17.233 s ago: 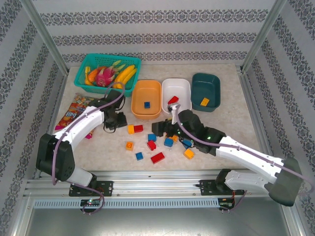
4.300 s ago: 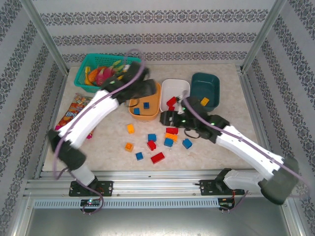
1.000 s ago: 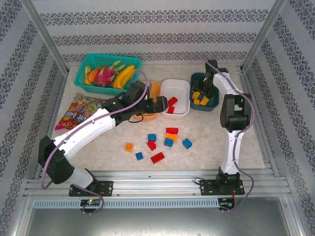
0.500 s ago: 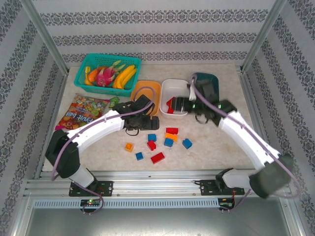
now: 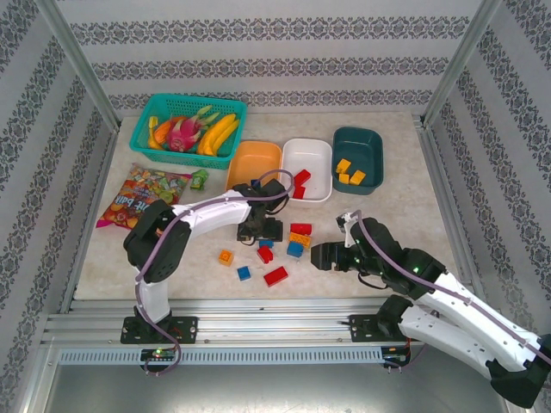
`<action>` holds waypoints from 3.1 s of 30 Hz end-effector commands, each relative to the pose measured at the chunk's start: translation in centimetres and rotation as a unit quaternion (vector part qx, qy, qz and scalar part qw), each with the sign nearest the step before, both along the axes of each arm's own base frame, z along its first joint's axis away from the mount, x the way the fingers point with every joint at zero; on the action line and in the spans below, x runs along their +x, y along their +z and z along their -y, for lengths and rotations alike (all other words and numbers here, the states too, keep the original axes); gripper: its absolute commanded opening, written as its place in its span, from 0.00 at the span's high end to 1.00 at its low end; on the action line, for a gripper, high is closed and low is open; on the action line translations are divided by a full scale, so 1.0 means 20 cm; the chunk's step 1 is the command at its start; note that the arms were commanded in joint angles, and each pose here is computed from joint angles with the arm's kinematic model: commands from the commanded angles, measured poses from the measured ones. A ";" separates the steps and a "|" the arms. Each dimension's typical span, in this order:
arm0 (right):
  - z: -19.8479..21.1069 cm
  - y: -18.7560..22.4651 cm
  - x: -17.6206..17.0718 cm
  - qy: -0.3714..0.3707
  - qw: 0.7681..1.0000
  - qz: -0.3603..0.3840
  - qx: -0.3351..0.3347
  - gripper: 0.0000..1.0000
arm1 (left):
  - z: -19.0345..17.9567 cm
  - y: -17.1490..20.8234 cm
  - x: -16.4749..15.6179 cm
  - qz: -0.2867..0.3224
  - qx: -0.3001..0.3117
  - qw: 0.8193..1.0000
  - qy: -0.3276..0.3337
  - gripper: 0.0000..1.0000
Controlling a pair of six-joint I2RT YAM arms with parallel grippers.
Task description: Sort the legos into containers by color
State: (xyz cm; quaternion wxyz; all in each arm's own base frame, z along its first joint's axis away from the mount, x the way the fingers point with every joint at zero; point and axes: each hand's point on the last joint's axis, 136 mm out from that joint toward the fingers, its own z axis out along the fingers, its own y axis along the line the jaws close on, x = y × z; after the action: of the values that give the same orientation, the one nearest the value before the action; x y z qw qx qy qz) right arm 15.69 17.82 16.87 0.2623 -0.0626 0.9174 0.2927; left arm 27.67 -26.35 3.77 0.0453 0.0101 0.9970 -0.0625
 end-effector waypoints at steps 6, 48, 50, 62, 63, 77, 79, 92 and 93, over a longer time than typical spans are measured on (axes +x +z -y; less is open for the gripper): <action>-0.04 -0.03 0.04 -0.008 1.000 -0.003 -0.018 0.23 | 0.03 -0.04 -0.06 -0.015 0.037 0.999 -0.027 0.41; -0.38 0.26 0.45 -0.029 0.998 0.006 0.051 0.23 | -0.13 0.18 0.72 0.028 0.016 0.998 0.051 0.56; -0.38 0.25 0.45 -0.029 0.998 0.004 0.050 0.23 | -0.13 0.15 0.72 0.021 0.016 0.998 0.052 0.53; -0.41 0.23 0.41 0.015 1.000 0.024 0.002 0.23 | -0.18 0.44 0.76 0.084 0.002 0.994 0.069 0.29; -0.42 0.23 0.40 0.024 0.999 0.029 -0.006 0.23 | -0.19 0.49 0.75 0.093 0.000 0.993 0.073 0.29; -0.89 -0.09 0.05 0.261 0.954 0.048 -0.143 0.24 | -0.72 1.02 0.10 0.237 -0.026 0.956 0.173 0.14; -0.97 -0.12 0.01 0.283 0.947 0.051 -0.144 0.23 | -0.81 1.03 -0.03 0.257 -0.034 0.947 0.187 0.12; -1.21 -0.51 0.12 0.341 0.906 -0.012 -0.252 0.16 | -1.15 1.01 -0.65 0.310 -0.126 0.908 0.251 0.07; -1.21 -0.53 0.13 0.345 0.902 -0.014 -0.257 0.16 | -1.16 1.01 -0.67 0.310 -0.125 0.907 0.254 0.07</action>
State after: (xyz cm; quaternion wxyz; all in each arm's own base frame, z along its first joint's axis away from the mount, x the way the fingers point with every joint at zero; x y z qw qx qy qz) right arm 17.51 43.00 7.33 0.1294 -0.4200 0.8849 0.1542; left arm 15.68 -4.36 25.71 0.3927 -0.2037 0.8767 -0.1888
